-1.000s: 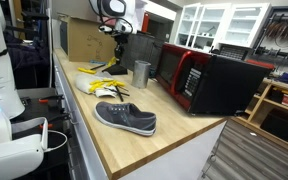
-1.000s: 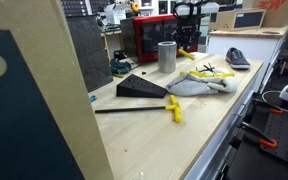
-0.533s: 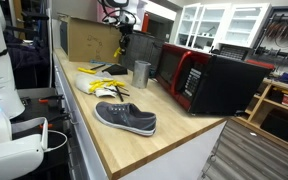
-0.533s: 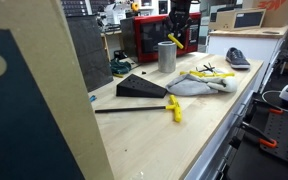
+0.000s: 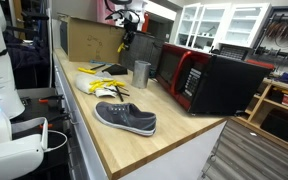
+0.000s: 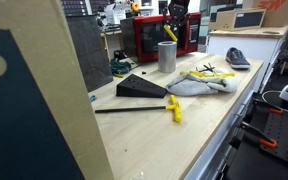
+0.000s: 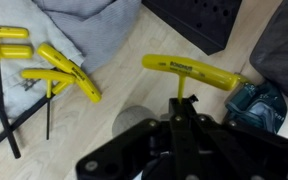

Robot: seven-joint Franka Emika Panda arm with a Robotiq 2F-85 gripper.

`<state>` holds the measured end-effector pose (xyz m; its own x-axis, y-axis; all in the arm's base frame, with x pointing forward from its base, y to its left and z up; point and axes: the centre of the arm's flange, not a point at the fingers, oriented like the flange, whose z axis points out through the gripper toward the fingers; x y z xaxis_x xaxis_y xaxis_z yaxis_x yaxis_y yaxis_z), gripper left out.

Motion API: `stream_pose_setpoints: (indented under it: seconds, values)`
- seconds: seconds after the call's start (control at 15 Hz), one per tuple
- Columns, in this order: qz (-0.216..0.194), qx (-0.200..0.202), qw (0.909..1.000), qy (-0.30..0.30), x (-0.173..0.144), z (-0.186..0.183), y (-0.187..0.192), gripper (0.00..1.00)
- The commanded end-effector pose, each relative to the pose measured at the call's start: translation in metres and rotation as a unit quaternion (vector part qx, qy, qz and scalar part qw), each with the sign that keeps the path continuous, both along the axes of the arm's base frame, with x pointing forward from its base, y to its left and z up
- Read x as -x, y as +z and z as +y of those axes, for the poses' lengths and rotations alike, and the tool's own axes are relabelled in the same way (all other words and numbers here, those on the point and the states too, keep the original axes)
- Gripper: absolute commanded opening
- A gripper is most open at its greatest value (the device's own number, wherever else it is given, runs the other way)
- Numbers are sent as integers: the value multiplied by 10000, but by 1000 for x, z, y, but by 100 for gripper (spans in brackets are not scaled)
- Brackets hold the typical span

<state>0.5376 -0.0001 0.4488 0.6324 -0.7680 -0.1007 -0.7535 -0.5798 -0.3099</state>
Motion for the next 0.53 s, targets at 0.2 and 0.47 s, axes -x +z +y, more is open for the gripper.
stream_pose_setpoints:
  seconds: [0.2, 0.47]
  values:
    - [0, -786, 9963, -354, -8, -41, -13, 1]
    - [-50, -1130, 9919, -580, -11, -68, -20, 1]
